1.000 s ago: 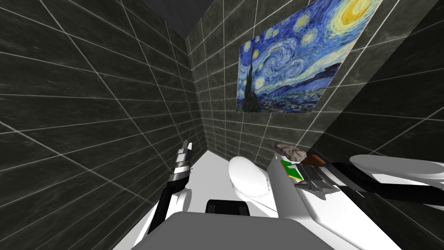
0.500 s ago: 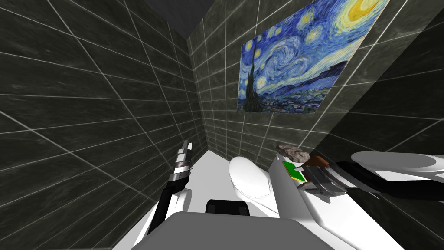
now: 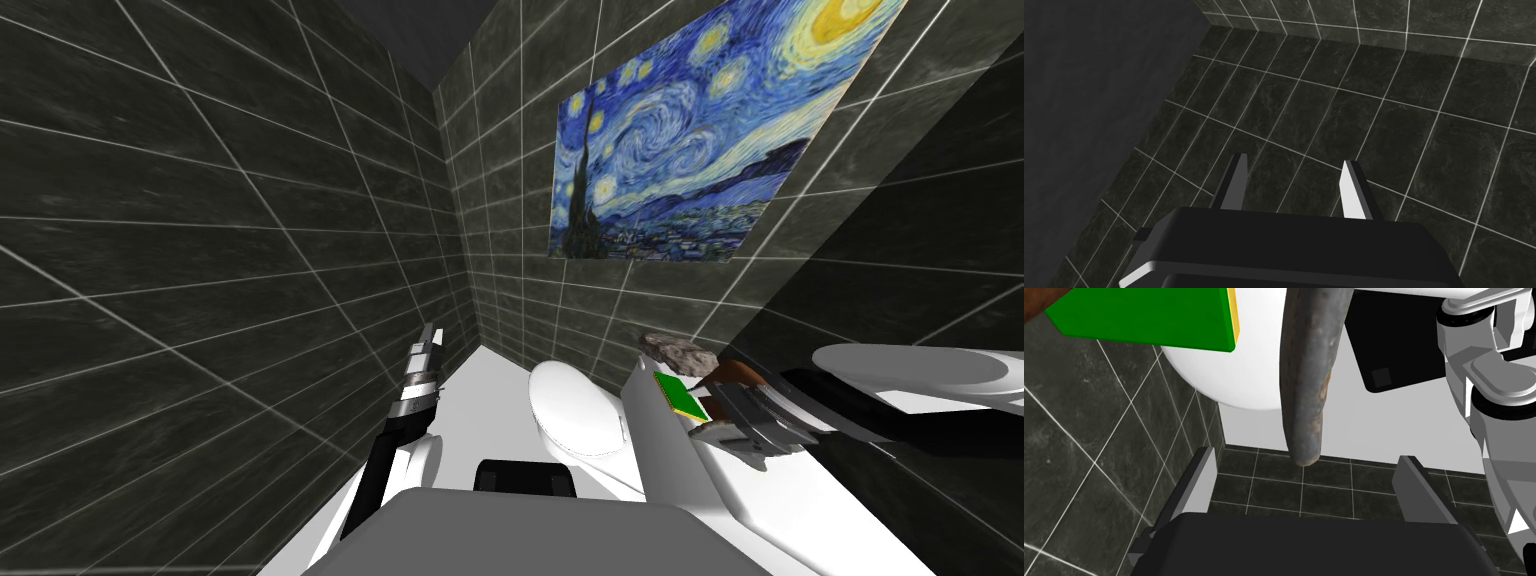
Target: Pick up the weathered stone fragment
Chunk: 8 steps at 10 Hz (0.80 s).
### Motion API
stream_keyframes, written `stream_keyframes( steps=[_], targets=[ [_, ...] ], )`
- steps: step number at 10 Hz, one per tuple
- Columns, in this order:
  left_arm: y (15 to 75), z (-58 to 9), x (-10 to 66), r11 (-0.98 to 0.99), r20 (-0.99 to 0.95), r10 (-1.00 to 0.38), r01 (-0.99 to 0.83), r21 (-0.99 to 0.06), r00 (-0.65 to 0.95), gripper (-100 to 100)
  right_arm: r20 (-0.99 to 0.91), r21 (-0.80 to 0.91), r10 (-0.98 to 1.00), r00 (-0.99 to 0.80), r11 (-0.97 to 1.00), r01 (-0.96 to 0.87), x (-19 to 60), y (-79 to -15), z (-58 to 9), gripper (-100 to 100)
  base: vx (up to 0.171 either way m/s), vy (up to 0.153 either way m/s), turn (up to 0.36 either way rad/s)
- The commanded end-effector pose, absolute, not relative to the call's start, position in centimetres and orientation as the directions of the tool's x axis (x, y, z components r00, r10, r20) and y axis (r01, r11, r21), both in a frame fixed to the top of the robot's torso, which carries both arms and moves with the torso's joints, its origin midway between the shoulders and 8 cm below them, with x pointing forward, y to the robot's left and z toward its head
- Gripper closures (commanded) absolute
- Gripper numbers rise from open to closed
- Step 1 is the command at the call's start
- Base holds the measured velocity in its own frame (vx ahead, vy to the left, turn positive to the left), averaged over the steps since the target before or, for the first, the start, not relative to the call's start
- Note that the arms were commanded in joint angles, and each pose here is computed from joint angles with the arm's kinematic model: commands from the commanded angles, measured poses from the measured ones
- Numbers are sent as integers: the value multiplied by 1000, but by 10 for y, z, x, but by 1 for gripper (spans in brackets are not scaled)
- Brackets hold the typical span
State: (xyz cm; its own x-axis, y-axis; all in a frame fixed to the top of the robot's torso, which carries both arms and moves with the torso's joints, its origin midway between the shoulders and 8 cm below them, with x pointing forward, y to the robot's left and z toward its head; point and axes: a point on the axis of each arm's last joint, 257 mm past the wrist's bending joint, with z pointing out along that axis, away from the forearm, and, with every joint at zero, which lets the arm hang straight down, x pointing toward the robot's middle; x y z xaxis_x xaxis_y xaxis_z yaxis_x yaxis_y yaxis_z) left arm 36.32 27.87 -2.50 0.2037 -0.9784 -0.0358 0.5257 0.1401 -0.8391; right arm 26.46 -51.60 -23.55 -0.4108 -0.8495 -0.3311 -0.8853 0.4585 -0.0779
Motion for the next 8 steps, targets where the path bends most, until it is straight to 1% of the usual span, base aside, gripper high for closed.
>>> stream_keyframes(
  steps=[1,2,4,6,8],
  targets=[
    [279,-25,363,140,-36,-978,526,-839,204,0,-275,-73,-870,-408,442,-894,258,-531,-232,-100,-2,5,43],
    [279,-25,363,140,-36,-978,526,-839,204,0,-226,-64,-884,-409,432,-899,252,-544,-229,-100,-6,8,53],
    [279,-25,363,140,-36,-978,526,-839,204,0,-224,-65,-886,-407,430,-900,253,-544,-228,-100,-2,2,13],
    [279,-25,363,140,-36,-978,526,-839,204,0,-138,-50,-905,-402,412,-910,244,-566,-220,-100,-7,6,38],
    [279,-25,363,140,-36,-978,526,-839,204,0,-105,-44,-911,-399,405,-913,241,-574,-216,-100,-7,6,20]
  ],
)
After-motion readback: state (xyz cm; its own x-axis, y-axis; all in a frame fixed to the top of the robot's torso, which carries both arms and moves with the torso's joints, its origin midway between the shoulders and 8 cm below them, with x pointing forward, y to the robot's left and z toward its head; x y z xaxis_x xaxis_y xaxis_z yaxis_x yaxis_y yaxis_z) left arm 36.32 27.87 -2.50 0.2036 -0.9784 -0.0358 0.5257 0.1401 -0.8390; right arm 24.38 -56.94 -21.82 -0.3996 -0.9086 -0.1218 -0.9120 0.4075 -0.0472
